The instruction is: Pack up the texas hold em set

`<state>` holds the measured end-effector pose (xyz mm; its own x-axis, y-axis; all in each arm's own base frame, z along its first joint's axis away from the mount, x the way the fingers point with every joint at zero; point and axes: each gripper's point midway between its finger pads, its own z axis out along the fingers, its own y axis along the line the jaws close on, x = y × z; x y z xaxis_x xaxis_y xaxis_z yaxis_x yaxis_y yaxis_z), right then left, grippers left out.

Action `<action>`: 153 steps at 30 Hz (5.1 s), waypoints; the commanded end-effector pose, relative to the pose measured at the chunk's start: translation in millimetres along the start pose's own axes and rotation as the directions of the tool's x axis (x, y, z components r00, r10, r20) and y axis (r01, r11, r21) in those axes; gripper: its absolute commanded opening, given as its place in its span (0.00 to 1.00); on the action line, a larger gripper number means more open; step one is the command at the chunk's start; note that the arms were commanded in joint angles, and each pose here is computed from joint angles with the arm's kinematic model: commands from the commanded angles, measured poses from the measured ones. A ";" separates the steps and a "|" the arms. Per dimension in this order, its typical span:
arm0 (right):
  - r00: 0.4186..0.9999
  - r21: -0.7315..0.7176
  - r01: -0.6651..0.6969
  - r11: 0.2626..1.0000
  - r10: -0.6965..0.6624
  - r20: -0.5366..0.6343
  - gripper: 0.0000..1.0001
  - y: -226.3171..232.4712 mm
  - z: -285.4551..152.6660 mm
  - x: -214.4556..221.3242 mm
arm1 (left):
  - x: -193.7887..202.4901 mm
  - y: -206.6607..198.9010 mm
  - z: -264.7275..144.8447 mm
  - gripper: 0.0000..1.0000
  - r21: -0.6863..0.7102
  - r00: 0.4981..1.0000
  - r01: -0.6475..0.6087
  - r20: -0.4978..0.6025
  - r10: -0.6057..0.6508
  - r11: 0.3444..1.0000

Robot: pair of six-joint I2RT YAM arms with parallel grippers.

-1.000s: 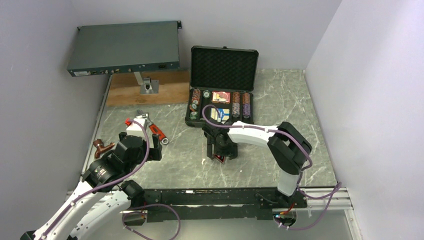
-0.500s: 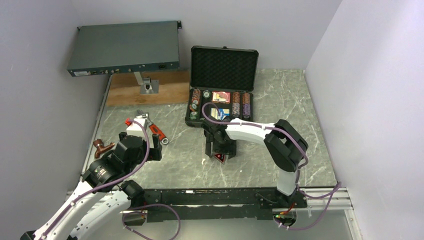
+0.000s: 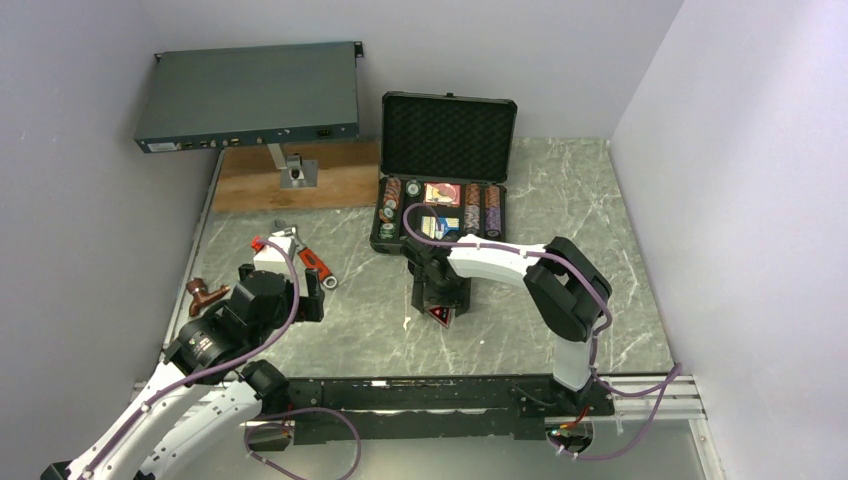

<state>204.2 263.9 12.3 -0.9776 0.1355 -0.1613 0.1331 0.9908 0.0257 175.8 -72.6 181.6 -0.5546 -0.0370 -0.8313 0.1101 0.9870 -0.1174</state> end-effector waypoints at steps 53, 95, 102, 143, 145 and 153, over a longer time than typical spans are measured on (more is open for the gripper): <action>0.956 0.002 0.108 0.994 -0.104 0.276 0.40 8.6 -100.0 -172.9 | -8.5 -5.1 0.8 1.00 0.016 1.000 0.009 0.023 -0.009 1.000; 0.900 0.035 0.314 0.949 -0.309 0.307 0.95 23.4 -63.0 -210.2 | -6.0 -7.2 4.4 1.00 0.014 1.000 -0.003 0.002 0.003 1.000; 0.865 -0.011 0.294 0.956 -0.261 0.427 0.97 22.4 -129.2 -222.1 | -5.6 -5.3 4.3 1.00 0.004 1.000 0.000 0.001 0.000 1.000; 0.955 -0.052 -0.183 0.982 0.190 0.229 0.86 -161.7 -83.5 -56.8 | -0.5 -2.3 10.8 1.00 -0.039 0.999 -0.003 -0.036 0.002 0.999; 0.955 -0.046 -0.187 0.981 0.193 0.224 0.83 -158.4 -71.2 -62.9 | -0.1 -2.2 10.6 1.00 -0.038 0.999 -0.004 -0.036 0.002 0.999; 0.965 0.013 -0.160 0.987 0.153 0.213 0.76 -146.3 -31.8 -93.8 | -1.1 -2.3 9.9 1.00 -0.035 1.000 -0.001 -0.028 0.000 0.999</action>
<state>235.8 96.2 55.5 -0.9100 0.2864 -0.2997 0.2991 0.9542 0.0035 179.8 -75.8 167.8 -0.6081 -0.0055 -0.7938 0.0947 0.9923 -0.0794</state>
